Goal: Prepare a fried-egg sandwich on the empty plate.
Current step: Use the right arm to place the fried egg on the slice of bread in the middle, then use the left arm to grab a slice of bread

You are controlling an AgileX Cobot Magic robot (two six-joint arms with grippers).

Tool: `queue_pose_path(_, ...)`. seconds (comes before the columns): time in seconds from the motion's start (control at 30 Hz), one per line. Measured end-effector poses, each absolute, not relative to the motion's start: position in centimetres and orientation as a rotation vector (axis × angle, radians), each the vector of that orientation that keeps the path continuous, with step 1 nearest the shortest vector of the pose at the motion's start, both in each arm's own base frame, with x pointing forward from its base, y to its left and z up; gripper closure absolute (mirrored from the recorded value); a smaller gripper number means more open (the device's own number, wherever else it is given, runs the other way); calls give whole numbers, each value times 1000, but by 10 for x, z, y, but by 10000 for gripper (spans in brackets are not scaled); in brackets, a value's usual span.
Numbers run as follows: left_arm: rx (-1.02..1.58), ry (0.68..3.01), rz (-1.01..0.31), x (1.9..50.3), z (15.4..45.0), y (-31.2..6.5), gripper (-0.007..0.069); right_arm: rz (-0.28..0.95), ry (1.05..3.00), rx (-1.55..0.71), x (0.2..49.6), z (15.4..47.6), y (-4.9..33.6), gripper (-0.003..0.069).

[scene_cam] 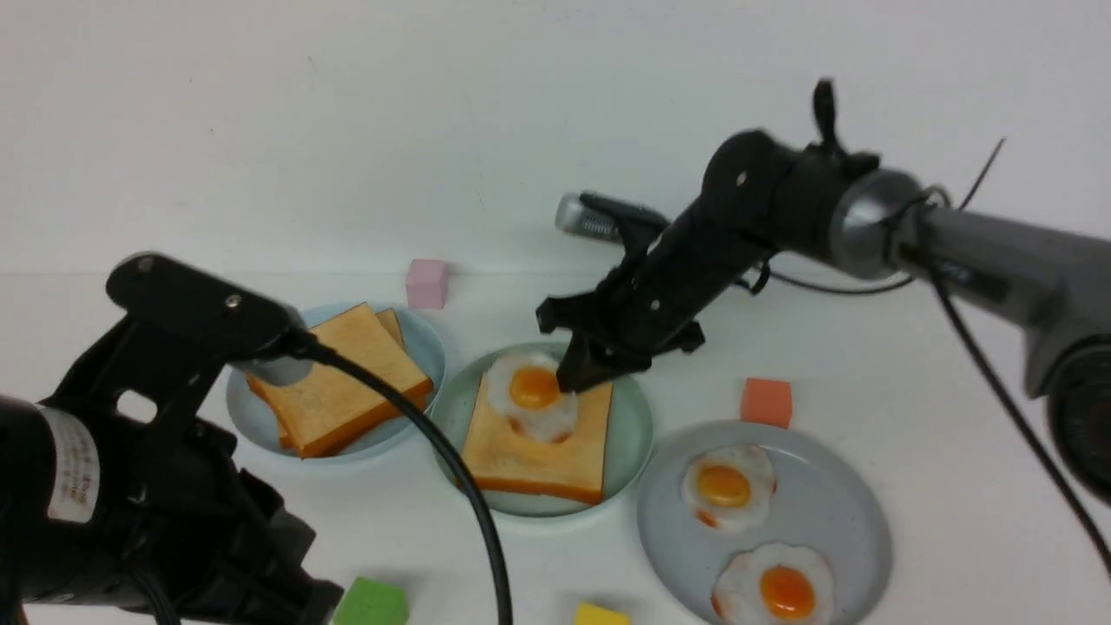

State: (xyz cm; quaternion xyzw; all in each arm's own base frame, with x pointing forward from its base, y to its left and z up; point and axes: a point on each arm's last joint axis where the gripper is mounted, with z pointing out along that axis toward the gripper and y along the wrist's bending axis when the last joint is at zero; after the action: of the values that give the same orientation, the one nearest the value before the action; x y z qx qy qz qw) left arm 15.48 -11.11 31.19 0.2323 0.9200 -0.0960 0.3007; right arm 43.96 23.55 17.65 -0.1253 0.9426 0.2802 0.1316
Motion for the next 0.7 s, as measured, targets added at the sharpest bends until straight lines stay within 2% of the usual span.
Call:
queue_pose_path(0.1,615,2444,-255,155,311,-111,622,816,2769,-317,442,159,236,572)
queue_pose_path(0.2,615,2444,-255,155,311,-111,621,821,2759,-315,443,163,237,499)
queue_pose_path(0.27,611,2440,-258,155,311,-111,621,823,2748,-323,442,170,237,397)
queue_pose_path(0.3,609,2439,-260,155,312,-111,621,824,2745,-325,441,172,236,389)
queue_pose_path(0.33,607,2429,-264,156,312,-112,621,819,2733,-340,440,180,235,338)
queue_pose_path(0.4,578,2396,-292,158,315,-114,621,807,2672,-382,437,212,229,278)
queue_pose_path(0.47,520,2372,-324,162,316,-116,621,795,2597,-433,430,248,222,251)
queue_pose_path(0.53,465,2371,-342,166,317,-115,621,781,2550,-471,423,272,217,246)
queue_pose_path(0.57,360,2384,-365,174,318,-114,621,757,2504,-530,412,297,211,248)
queue_pose_path(0.63,194,2412,-379,189,320,-107,621,724,2447,-628,390,339,203,264)
queue_pose_path(0.7,67,2437,-376,205,322,-98,621,706,2429,-709,368,367,198,298)
